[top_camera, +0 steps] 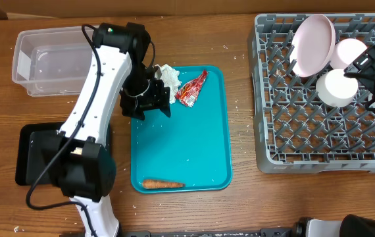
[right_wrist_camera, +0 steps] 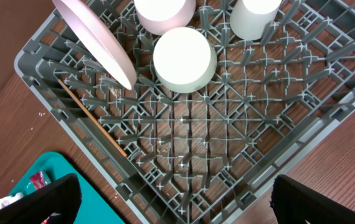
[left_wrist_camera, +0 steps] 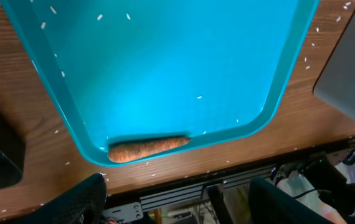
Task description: Sort waste into correct bins and load items into the dishwasher
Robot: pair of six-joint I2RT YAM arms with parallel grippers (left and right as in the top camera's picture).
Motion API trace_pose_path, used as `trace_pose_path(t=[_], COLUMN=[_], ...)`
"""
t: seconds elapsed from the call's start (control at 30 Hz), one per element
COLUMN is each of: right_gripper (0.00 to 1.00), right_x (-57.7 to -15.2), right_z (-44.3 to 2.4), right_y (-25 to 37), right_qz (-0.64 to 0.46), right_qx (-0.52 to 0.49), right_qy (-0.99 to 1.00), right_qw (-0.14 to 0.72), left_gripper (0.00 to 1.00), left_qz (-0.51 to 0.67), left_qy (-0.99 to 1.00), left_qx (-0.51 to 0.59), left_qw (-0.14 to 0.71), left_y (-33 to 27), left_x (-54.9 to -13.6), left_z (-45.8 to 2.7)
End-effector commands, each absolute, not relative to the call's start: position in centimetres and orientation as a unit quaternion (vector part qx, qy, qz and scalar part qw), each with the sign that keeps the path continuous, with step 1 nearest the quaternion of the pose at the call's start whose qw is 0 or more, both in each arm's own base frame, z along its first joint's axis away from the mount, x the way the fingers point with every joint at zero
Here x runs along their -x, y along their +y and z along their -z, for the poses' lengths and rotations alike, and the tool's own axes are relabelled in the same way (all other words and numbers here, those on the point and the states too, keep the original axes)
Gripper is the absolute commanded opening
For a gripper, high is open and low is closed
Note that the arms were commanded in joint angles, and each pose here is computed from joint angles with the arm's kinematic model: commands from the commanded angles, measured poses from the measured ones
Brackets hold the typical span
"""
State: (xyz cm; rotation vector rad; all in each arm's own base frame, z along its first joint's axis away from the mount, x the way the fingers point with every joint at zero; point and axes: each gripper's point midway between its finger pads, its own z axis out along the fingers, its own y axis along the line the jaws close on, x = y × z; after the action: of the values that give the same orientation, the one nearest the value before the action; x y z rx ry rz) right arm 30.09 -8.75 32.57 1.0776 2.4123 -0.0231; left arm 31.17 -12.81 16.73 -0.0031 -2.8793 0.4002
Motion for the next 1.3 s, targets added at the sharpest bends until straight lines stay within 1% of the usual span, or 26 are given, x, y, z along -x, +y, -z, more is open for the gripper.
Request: trace_pose_path(t=[0.0,0.1,0.23,0.4,0.43,0.53,0.73,0.87,0.97,1.03,1.1,1.13,1.2,1.27], right_gripper=[1.00,1.00,1.00,1.00,1.00,1.00,1.00,1.00,1.00,1.00,1.00,1.00,1.00,1.00], right_x=[-30.0,-30.0,-30.0,-30.0,-30.0,-30.0,-30.0,-30.0,-30.0,-30.0,-30.0,-30.0,-30.0,-30.0], right_z=[-33.2,-33.2,-33.2,-33.2,-33.2,-33.2,-33.2,-33.2,-33.2,-33.2,-33.2,-33.2,-33.2,-33.2], right_y=[-9.1,-9.1,-9.1,-9.1,-9.1,-9.1,-9.1,-9.1,-9.1,-9.1,-9.1,-9.1,-9.1,-9.1], right_qz=[0.012,0.012,0.012,0.012,0.012,0.012,0.012,0.012,0.012,0.012,0.012,0.012,0.012,0.012], right_qx=[-0.400,-0.400,-0.400,-0.400,-0.400,-0.400,-0.400,-0.400,-0.400,-0.400,-0.400,-0.400,-0.400,-0.400], right_qy=[0.879,0.879,0.879,0.879,0.879,0.879,0.879,0.879,0.879,0.879,0.879,0.879,0.879,0.879], right_qw=[0.259,0.259,0.259,0.259,0.259,0.259,0.259,0.259,0.259,0.259,0.259,0.259,0.259,0.259], left_gripper=[0.76,0.78,0.84,0.93,0.94,0.94,0.93,0.92,0.90,0.87,0.80,0.73,0.54,0.38], left_qz=[-0.141,-0.115,-0.129,-0.134,-0.133,-0.124,-0.090,-0.082,-0.082,-0.082,-0.084,-0.085,-0.084,-0.082], left_qy=[-0.986,-0.991,-0.991,-0.991,-0.991,-0.990,-0.980,-0.973,-0.971,-0.972,-0.972,-0.972,-0.972,-0.971], left_qx=[0.007,-0.009,-0.004,-0.022,-0.029,-0.050,-0.122,-0.136,-0.138,-0.137,-0.137,-0.136,-0.136,-0.137], left_qw=[0.084,0.064,0.025,0.008,0.012,0.039,0.126,0.167,0.175,0.174,0.170,0.169,0.170,0.175], left_y=[-12.2,-10.6,-10.4,-10.2,-10.1,-9.8,-8.8,-8.6,-8.7,-8.8,-9.0,-9.0,-9.1,-9.1], left_x=[-28.7,-26.4,-23.9,-20.8,-20.2,-18.6,-14.9,-13.1,-13.0,-13.4,-14.0,-14.2,-14.4,-14.4], left_z=[-19.6,-20.6,-20.9,-18.4,-17.5,-14.3,-7.5,-4.9,-3.6,-3.0,-2.4,-2.2,-1.7,-1.4])
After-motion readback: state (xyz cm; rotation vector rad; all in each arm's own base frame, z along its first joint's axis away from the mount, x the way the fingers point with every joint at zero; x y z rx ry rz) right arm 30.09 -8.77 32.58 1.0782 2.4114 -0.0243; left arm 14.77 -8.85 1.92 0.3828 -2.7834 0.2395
